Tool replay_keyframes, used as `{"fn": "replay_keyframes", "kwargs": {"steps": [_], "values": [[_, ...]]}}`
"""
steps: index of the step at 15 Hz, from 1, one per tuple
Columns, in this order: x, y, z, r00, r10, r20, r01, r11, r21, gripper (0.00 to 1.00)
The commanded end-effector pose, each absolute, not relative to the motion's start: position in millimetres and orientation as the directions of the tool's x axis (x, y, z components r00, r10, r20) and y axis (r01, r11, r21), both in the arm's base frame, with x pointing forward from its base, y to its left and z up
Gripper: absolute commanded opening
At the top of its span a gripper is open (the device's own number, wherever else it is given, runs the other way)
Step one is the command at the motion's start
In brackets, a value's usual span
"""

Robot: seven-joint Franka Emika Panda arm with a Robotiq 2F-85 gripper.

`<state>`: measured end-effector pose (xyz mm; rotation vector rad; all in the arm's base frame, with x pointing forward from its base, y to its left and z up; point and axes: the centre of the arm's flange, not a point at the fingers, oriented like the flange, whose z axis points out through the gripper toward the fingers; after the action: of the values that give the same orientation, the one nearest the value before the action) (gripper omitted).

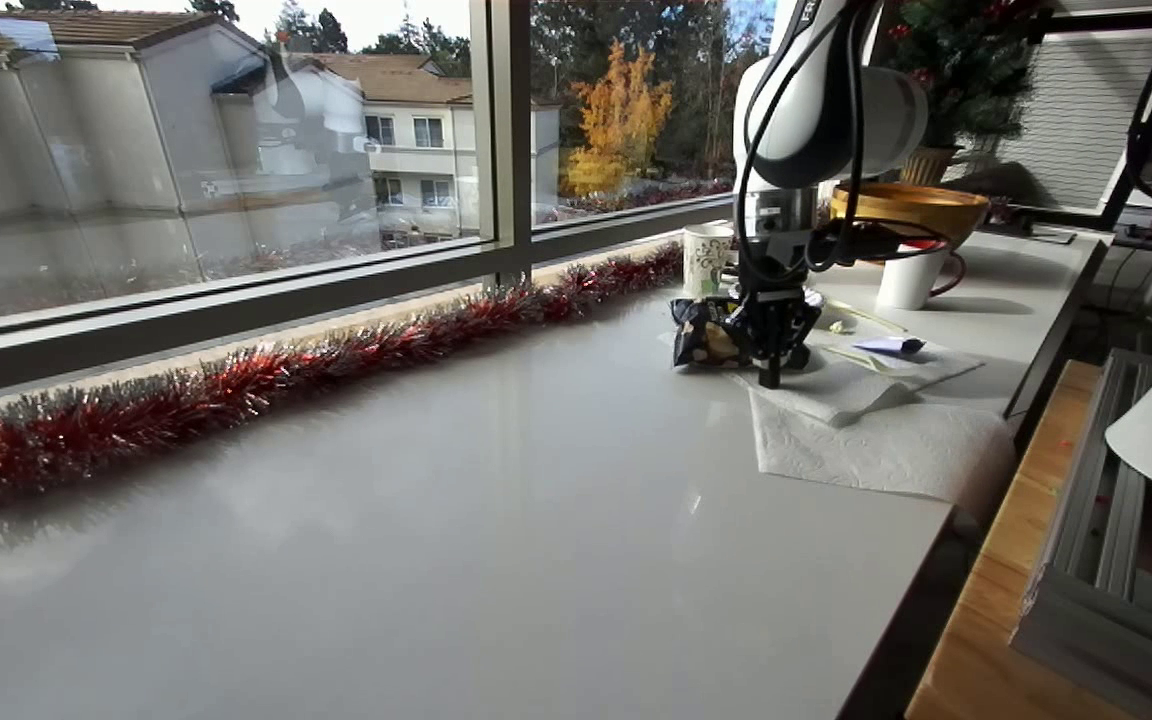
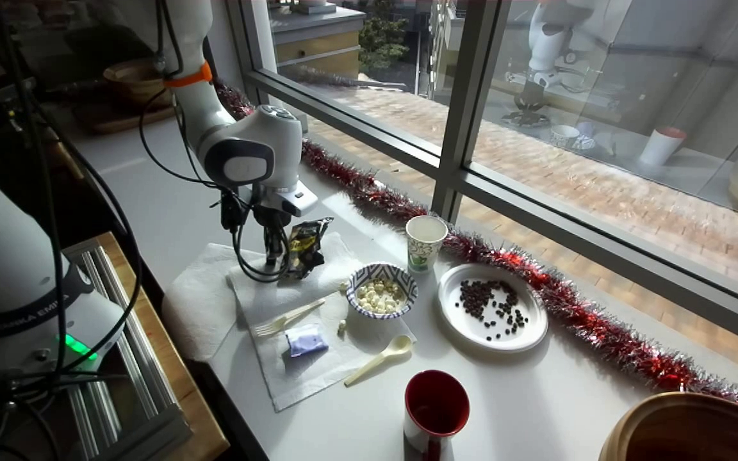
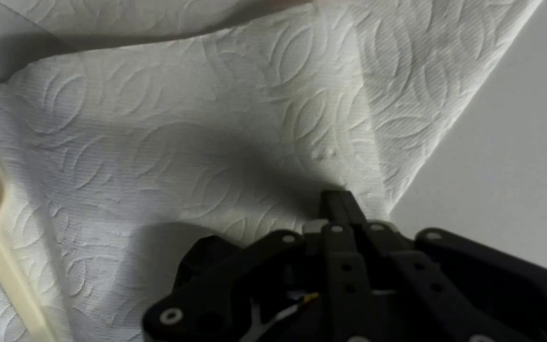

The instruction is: Move one white napkin to the left.

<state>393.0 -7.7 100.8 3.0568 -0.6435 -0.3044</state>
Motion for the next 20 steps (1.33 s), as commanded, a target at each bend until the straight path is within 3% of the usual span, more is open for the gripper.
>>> {"fn": "replay_keyframes", "kwargs": {"steps": [1, 17, 20], "values": [[416, 18, 93, 0.917, -0.351, -0.192, -0.361, -0.932, -0.020, 0.00], [468, 116, 106, 0.990, 0.086, -0.111, 0.076, -0.993, -0.088, 0.00], [466, 120, 116, 0.987, 0.054, -0.154, 0.040, -0.995, -0.095, 0.00]]}}
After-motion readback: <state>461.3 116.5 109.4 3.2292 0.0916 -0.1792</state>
